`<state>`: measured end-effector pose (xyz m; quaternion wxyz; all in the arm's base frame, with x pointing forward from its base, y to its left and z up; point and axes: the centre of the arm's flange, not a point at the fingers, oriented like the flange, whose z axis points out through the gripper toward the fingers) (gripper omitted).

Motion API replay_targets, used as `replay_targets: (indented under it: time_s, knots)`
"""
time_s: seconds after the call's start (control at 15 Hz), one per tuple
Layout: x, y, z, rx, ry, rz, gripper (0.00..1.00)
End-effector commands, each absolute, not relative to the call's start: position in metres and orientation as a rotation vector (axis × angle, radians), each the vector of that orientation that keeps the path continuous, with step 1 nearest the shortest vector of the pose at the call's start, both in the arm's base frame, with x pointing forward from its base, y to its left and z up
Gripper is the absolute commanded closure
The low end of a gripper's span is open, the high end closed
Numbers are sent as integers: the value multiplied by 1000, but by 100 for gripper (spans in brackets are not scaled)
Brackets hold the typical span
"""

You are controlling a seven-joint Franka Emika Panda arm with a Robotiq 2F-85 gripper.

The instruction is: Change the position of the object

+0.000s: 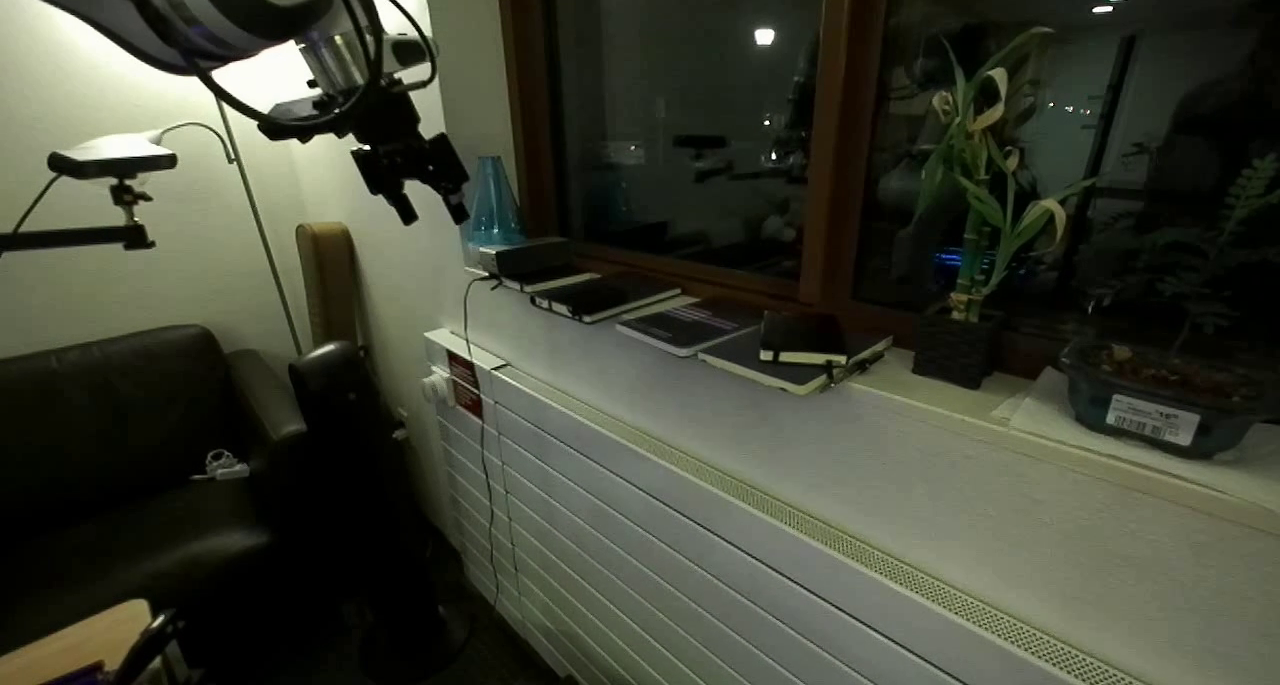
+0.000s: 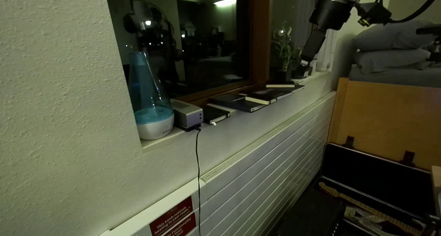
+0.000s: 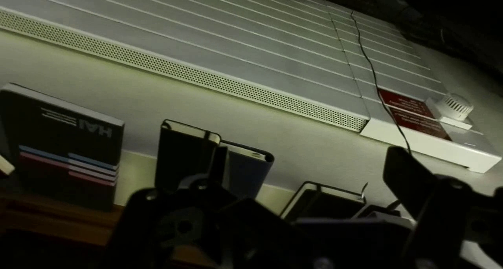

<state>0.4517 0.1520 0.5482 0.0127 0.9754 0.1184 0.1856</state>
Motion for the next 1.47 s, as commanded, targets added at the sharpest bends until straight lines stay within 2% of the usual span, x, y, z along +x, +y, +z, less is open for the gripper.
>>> replay_targets:
  time_s: [0.0,0.67,1.4]
  knots:
    - [464,121,546,3100,159,527,0]
    - [486,69,540,3158,-175,386,0]
    - [484,68,536,3141,-129,412,0]
